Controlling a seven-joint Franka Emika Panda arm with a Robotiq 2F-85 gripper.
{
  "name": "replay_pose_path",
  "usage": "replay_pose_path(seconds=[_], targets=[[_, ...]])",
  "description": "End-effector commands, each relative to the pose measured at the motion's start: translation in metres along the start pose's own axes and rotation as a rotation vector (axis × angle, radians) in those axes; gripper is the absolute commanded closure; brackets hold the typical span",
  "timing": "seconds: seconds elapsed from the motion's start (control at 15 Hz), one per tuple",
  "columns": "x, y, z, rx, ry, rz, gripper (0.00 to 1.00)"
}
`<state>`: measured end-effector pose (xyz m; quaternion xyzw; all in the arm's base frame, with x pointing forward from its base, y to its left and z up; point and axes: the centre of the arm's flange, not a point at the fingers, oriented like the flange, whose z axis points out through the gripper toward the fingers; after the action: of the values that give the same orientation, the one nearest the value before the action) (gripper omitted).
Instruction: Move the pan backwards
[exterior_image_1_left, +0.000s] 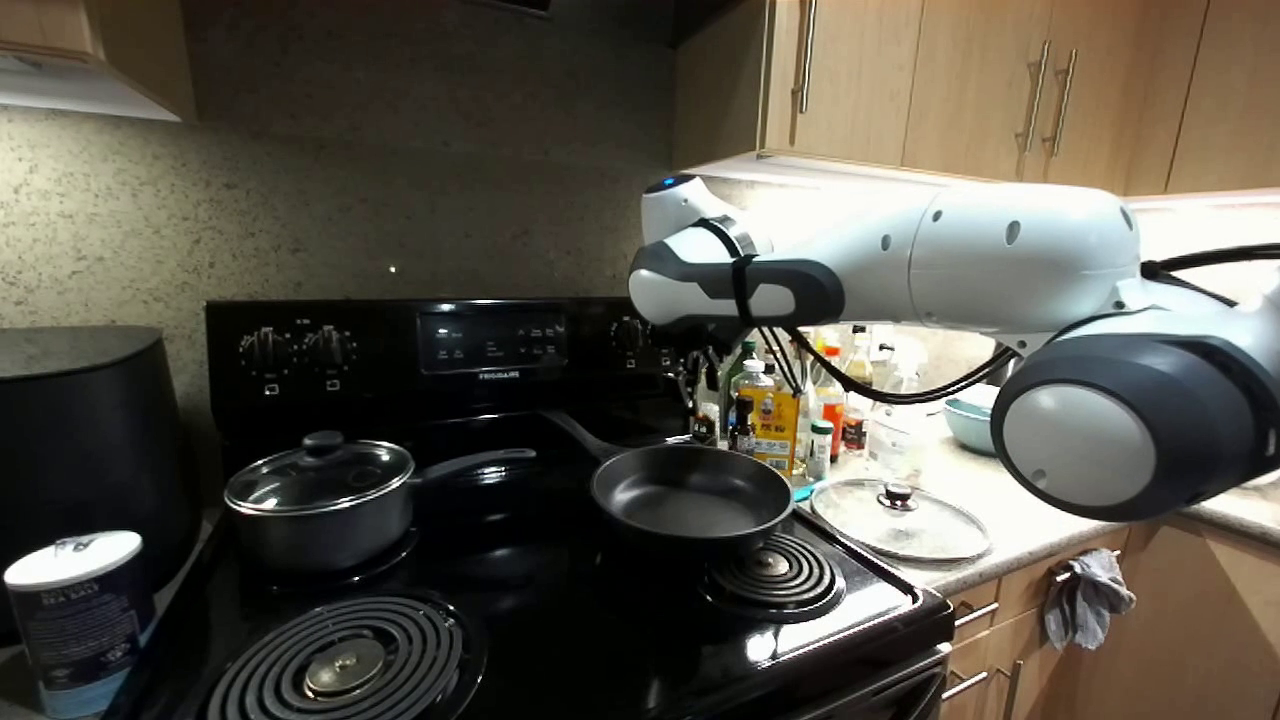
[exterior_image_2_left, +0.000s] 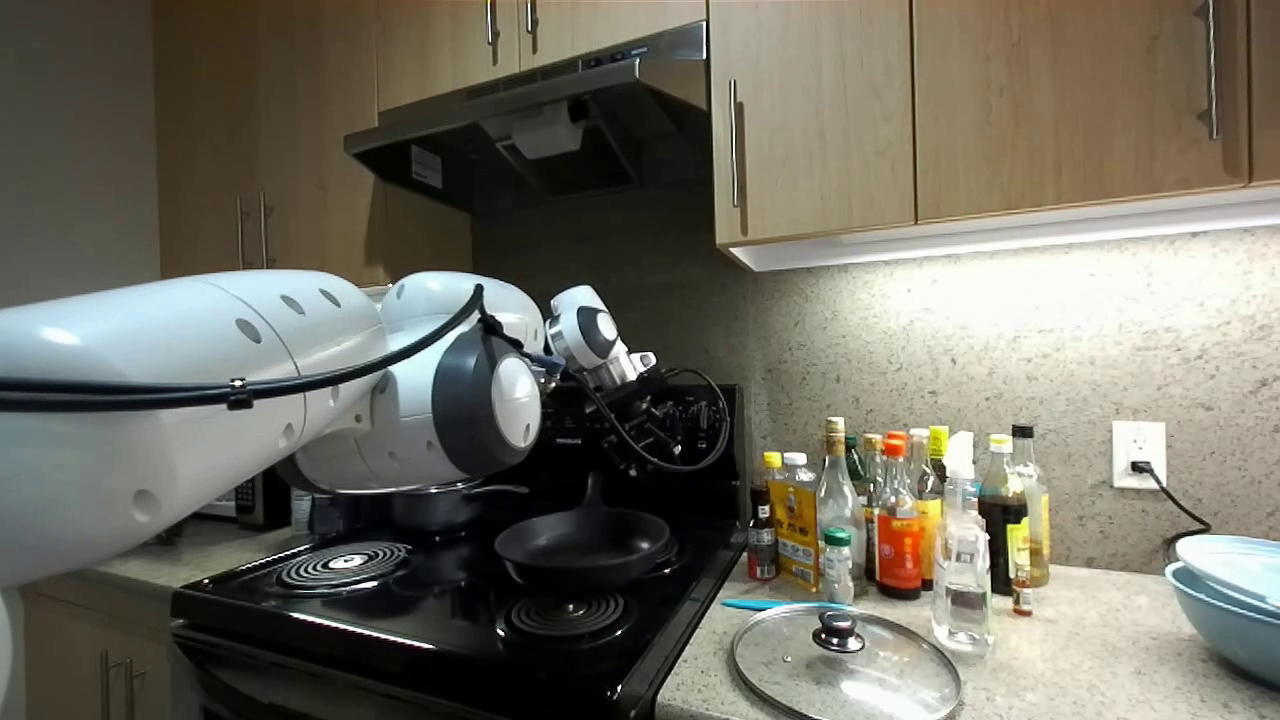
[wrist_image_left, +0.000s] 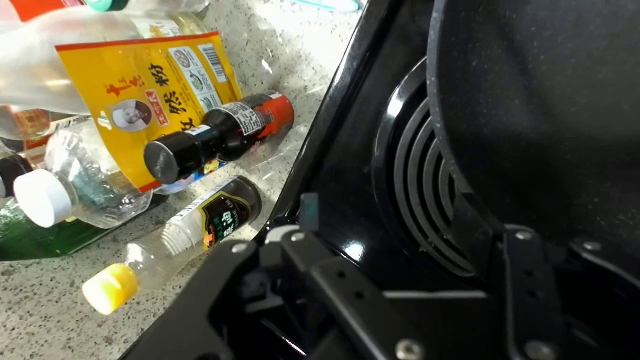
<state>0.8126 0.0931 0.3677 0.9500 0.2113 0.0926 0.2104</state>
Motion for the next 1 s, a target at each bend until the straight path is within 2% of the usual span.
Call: replay_pose_path(seconds=[0.0,0.33,0.47,0.53,0.6,0.93], targets=[[-0.017,-0.005,-0.005,0.023,-0.015,-0.037,0.03],[-0.047,-0.013,-0.004,0.110,-0.086,-0.015,0.00],[-0.051,-0.017,-0.003,0.114,-0.107,0.006,0.00],[-0.047,-0.015,-0.001,0.093,-0.110,0.034,0.00],[-0.011,-0.010,0.008,0.084,-0.099,0.001,0.00],[-0.011,-0.011,0.010,0.084,-0.102,0.000,0.00]])
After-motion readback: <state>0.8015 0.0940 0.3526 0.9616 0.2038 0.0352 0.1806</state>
